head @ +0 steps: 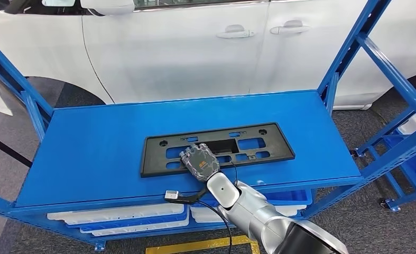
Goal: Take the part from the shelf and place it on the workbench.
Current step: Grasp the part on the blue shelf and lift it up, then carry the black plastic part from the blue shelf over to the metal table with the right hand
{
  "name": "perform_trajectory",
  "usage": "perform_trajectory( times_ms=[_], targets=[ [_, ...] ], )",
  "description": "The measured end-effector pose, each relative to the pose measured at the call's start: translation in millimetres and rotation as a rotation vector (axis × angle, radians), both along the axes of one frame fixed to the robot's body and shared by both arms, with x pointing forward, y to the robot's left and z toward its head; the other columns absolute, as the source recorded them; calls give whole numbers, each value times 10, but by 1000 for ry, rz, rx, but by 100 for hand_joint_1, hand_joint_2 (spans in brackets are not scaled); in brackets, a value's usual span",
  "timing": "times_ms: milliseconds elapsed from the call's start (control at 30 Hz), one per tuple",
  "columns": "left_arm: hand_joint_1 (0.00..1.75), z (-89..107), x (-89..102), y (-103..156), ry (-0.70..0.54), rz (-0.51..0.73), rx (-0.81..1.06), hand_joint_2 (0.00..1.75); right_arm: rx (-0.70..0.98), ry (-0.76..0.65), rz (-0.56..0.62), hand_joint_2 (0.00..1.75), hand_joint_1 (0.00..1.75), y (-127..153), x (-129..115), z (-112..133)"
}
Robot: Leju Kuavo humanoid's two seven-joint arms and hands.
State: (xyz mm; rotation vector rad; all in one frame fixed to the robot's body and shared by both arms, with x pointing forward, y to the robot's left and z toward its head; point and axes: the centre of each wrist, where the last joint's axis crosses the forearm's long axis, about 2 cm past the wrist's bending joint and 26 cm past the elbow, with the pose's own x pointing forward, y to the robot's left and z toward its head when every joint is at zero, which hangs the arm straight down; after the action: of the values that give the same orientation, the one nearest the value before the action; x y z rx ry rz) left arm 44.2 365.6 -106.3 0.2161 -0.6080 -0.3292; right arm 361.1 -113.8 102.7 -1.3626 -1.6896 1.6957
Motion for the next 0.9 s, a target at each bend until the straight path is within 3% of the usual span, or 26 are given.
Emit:
perform_trajectory(
  times_ms=[133, 233, 367, 733, 900],
  targets=[
    [0, -2, 2, -7, -44, -6, -65, 175, 118, 41, 42, 175, 175, -25, 22, 44],
    [0, -3, 6, -12, -113, 25, -167, 175, 348, 81, 168, 175, 175, -70, 26, 173],
    [0, 0, 25, -4, -148, 76, -196, 175, 594, -16, 222, 175, 175, -243, 76, 486],
    [0, 2, 33, 0, -160, 112, -200, 175, 692, -124, 199, 175, 175, -433, 39, 685],
    [0, 3, 15, 21, -158, 116, -189, 175, 854, -150, 327, 175, 175, -489, -19, 743]
  ],
)
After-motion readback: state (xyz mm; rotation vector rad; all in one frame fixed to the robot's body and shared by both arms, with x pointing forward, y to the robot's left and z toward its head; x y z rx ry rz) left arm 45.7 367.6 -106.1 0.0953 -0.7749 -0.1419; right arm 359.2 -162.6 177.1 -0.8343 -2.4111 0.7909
